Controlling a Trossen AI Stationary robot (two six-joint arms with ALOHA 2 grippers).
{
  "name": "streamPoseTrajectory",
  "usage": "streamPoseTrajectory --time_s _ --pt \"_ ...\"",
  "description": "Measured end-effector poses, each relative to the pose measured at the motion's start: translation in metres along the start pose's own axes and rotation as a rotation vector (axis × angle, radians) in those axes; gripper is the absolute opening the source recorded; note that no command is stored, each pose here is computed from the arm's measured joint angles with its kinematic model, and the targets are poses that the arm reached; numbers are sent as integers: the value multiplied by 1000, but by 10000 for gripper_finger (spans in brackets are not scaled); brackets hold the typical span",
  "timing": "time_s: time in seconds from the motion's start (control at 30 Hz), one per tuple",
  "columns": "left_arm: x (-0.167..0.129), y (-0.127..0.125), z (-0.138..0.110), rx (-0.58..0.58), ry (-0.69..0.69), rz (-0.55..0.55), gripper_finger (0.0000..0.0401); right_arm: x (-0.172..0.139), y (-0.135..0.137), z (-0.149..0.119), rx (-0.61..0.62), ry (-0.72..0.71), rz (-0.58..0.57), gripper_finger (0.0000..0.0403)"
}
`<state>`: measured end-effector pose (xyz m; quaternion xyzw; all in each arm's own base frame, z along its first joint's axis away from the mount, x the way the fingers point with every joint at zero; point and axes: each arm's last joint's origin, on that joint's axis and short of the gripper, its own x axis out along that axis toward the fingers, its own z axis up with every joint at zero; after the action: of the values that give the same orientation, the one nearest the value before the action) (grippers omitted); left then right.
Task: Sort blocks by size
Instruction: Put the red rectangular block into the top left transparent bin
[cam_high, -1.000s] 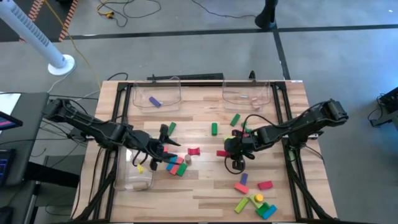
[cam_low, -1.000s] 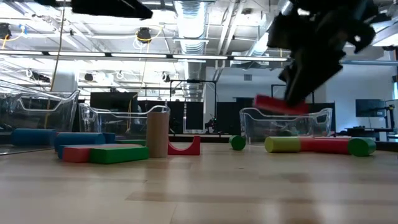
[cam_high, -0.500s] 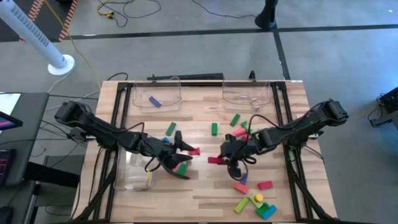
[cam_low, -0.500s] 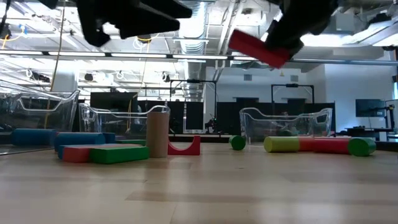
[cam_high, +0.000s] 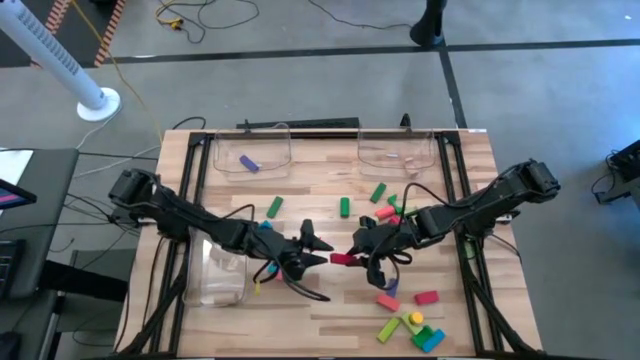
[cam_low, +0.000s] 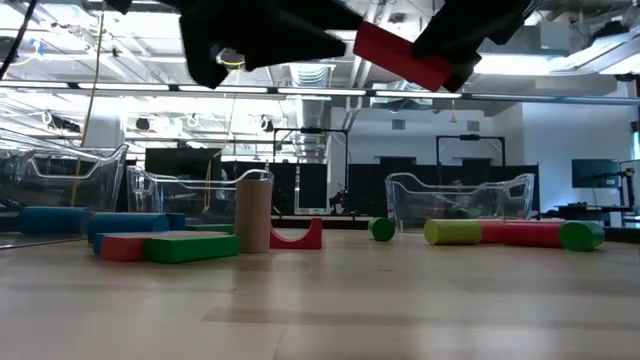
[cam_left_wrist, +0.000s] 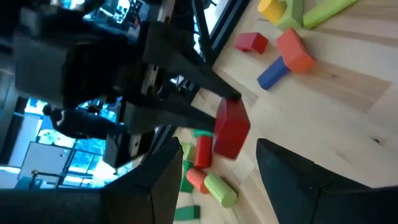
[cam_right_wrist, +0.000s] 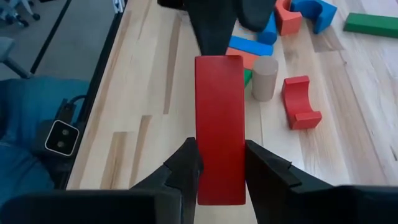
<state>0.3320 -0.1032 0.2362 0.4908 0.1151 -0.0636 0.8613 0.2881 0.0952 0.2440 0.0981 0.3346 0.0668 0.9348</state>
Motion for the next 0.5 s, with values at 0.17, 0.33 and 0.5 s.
streamPoseTrajectory --time_s 0.17,0.33,0.5 --pt "10 -3 2 45 17 -24 199 0 1 0 -1 -1 2 137" --pt "15 -4 3 50 23 -33 198 0 1 0 -2 -2 2 137" --pt "15 -2 5 52 10 -14 174 0 1 0 -5 -3 3 137"
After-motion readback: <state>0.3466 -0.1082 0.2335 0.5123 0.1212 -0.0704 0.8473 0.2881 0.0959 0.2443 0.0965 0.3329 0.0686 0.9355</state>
